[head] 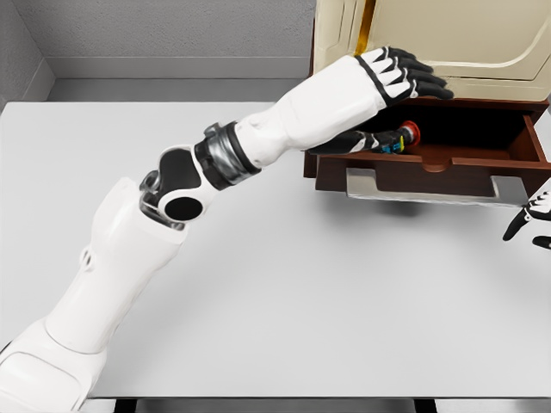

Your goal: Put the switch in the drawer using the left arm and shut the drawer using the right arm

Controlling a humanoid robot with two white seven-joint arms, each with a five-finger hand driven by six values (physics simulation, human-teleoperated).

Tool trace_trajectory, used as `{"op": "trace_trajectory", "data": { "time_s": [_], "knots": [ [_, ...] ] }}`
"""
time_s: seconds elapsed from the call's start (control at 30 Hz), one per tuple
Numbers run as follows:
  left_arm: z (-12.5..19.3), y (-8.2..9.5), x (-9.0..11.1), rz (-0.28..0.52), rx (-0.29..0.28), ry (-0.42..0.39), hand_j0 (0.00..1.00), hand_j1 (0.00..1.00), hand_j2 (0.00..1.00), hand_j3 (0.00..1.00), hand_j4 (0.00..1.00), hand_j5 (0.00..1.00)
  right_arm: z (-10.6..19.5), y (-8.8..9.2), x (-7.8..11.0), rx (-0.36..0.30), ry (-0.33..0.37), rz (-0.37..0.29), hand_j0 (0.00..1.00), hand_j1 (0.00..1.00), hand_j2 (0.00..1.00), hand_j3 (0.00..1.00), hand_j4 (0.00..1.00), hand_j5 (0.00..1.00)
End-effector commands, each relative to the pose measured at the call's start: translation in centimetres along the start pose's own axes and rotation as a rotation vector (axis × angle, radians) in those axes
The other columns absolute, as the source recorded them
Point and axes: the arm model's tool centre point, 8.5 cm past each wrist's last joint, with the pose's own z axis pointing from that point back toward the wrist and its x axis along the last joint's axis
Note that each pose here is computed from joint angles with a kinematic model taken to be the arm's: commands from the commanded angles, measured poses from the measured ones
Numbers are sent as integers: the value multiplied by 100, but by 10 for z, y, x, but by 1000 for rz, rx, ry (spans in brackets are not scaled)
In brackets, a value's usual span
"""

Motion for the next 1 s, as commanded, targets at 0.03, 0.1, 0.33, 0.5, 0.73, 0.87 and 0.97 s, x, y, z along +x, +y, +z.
{"op": "trace_trajectory", "data": {
  "time_s": [0.03, 0.1, 0.33, 0.5, 0.73, 0.87, 0.97],
  "knots": [
    [61, 56, -15, -102, 13, 26, 86, 86, 86, 86, 86, 86, 0, -1, 0, -3, -2, -6, 56, 56, 56, 56, 56, 56],
    [131, 102, -41, -143, 77, 190, 87, 87, 87, 87, 87, 87, 0, -6, 1, -7, -10, -6, 56, 56, 56, 56, 56, 56],
    [296, 129, -55, -132, -233, 539, 100, 100, 100, 100, 100, 100, 0, -4, 0, -4, -9, -15, 57, 57, 57, 57, 57, 57],
    [380, 93, -69, -11, -334, 768, 100, 100, 100, 100, 100, 100, 0, -3, -2, -3, -5, -21, 56, 56, 56, 56, 56, 56],
    [379, 82, -69, 18, -328, 769, 100, 100, 100, 100, 100, 100, 2, -4, -5, -9, 5, -22, 56, 56, 56, 56, 56, 56],
    [377, 79, -69, 26, -316, 766, 100, 100, 100, 100, 100, 100, 3, -6, -6, -10, 11, -19, 56, 56, 56, 56, 56, 56],
    [377, 79, -69, 26, -316, 766, 100, 100, 100, 100, 100, 100, 5, -6, -10, -11, 24, -22, 56, 56, 56, 56, 56, 56]
  ]
}}
